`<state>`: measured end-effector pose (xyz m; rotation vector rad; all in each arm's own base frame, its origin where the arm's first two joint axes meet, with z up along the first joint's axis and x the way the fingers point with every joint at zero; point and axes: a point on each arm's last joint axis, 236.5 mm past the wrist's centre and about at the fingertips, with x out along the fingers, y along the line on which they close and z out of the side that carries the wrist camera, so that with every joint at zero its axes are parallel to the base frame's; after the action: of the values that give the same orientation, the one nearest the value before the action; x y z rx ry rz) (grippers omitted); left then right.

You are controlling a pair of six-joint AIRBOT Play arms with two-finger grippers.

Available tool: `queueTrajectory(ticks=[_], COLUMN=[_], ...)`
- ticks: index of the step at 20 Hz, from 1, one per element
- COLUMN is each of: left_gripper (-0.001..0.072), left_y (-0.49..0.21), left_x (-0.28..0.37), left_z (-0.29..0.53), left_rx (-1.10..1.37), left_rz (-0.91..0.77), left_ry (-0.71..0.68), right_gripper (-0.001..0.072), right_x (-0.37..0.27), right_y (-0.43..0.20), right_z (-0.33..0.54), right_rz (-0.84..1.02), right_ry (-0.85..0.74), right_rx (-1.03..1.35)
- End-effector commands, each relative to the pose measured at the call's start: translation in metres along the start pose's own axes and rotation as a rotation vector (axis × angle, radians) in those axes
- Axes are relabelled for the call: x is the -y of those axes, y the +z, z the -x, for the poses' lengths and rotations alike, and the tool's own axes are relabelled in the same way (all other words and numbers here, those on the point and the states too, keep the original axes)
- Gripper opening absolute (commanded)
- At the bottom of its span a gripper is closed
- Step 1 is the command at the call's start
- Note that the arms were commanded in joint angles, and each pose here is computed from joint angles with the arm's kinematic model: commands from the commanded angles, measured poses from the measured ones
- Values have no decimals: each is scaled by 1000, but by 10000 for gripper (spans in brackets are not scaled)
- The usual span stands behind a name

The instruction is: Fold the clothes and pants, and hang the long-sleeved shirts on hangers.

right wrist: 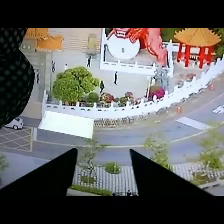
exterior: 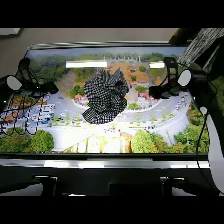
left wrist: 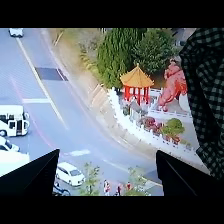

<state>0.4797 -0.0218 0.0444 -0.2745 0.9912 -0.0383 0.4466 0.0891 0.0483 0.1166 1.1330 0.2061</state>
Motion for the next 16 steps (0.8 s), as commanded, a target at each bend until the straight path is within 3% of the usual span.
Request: queueTrajectory(ticks=[1, 5, 11, 12, 13, 14, 15, 16], left_gripper=[720, 720, 720, 720, 720, 720, 720, 720], left_y=[3, 7, 2, 1, 1, 1, -1, -3], left_x=[1, 4, 1, 1, 1, 2, 3, 6], left_z=[-5, -7, -16, -17, -17, -17, -16, -14], left_rx=[10, 26, 4, 3, 3, -1, -8, -22], left_rz=[13, 26, 30, 31, 31, 34, 53, 88], left_ry=[-11, -24, -20, -19, -19, -23, -38, -64], right_gripper=[681, 693, 691, 655, 522, 251, 66, 27], right_x=[-36, -101, -166, -172, -174, -175, -173, -168], right_y=[-17, -24, -36, -39, -42, -44, -45, -44], right_z=[-19, -60, -117, -121, -121, -119, -113, -105], right_rz=[-156, -255, -244, -241, -236, -233, -219, -200], right_ry=[163, 430, 447, 445, 446, 450, 445, 423], right_rx=[-95, -183, -161, -167, -173, -184, -189, -184])
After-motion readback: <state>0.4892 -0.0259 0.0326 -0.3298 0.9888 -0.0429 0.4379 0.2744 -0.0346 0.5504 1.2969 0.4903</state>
